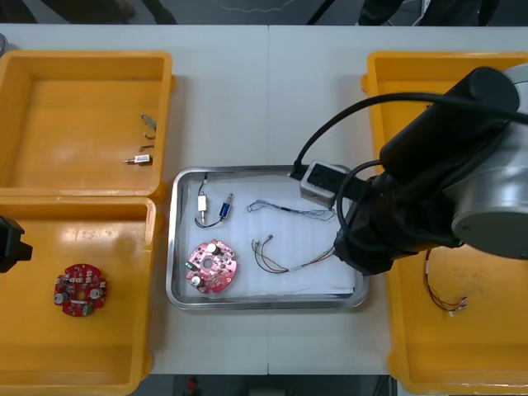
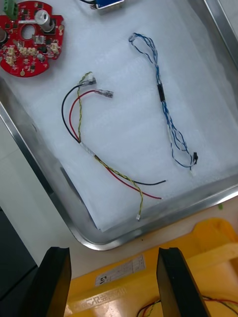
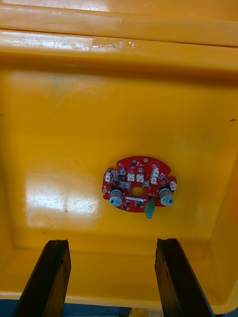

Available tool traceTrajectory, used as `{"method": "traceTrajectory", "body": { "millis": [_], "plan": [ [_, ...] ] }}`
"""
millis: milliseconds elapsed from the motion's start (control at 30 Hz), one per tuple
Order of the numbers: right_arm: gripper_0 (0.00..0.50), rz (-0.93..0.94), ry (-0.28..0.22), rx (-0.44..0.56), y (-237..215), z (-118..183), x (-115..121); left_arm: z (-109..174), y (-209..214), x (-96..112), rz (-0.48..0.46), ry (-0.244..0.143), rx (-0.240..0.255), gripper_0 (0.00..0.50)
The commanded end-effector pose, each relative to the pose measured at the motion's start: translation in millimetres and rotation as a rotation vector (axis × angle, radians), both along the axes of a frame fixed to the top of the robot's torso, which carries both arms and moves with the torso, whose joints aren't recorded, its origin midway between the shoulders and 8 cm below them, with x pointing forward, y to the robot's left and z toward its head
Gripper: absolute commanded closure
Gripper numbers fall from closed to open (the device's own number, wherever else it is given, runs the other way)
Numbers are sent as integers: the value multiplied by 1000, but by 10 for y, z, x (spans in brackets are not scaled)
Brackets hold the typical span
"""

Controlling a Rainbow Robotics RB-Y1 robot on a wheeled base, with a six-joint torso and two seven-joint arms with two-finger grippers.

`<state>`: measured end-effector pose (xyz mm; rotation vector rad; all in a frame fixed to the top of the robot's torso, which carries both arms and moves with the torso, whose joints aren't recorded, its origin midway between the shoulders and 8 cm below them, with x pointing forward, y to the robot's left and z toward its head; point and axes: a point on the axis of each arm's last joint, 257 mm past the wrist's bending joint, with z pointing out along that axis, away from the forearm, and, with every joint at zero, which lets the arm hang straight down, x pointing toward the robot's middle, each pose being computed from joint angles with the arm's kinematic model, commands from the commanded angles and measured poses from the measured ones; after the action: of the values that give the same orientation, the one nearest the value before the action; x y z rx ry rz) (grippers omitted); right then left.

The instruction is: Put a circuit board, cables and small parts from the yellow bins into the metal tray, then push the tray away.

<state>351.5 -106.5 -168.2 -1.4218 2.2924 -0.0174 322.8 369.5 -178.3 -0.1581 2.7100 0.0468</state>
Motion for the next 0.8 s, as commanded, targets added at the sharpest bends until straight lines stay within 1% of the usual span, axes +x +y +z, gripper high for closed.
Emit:
{"method": "traceTrajectory", "body": {
  "millis": [33, 133, 233, 267, 433, 533, 633, 667, 733, 800],
  "plan": [
    [0, 210, -103, -86, 323, 36, -6, 88, 175, -40, -60, 6, 76, 0],
    [0, 266, -88, -100, 495, -67, -68, 88, 175, -40, -60, 6, 76, 0],
    [0, 294, -94, -102, 628, -118, -93, 88, 175, -40, -60, 6, 76, 0],
    [0, 321, -95, -106, 744, -190, -124, 88, 175, -40, -60, 6, 76, 0],
    [0, 382, -94, -107, 1012, -450, -207, 88, 175, -40, -60, 6, 76, 0],
    [0, 417, -94, -106, 1177, -669, -251, 88, 175, -40, -60, 6, 76, 0],
    [0, 445, -117, -121, 1288, -816, -276, 88, 175, -40, -60, 6, 76, 0],
    [0, 445, -117, -121, 1288, -816, -276, 88, 175, -40, -60, 6, 76, 0],
    [0, 454, -108, -144, 1324, -946, -310, 88, 175, -40, -60, 6, 76, 0],
    [0, 458, -104, -153, 1335, -991, -322, 88, 175, -40, -60, 6, 76, 0]
  ]
}}
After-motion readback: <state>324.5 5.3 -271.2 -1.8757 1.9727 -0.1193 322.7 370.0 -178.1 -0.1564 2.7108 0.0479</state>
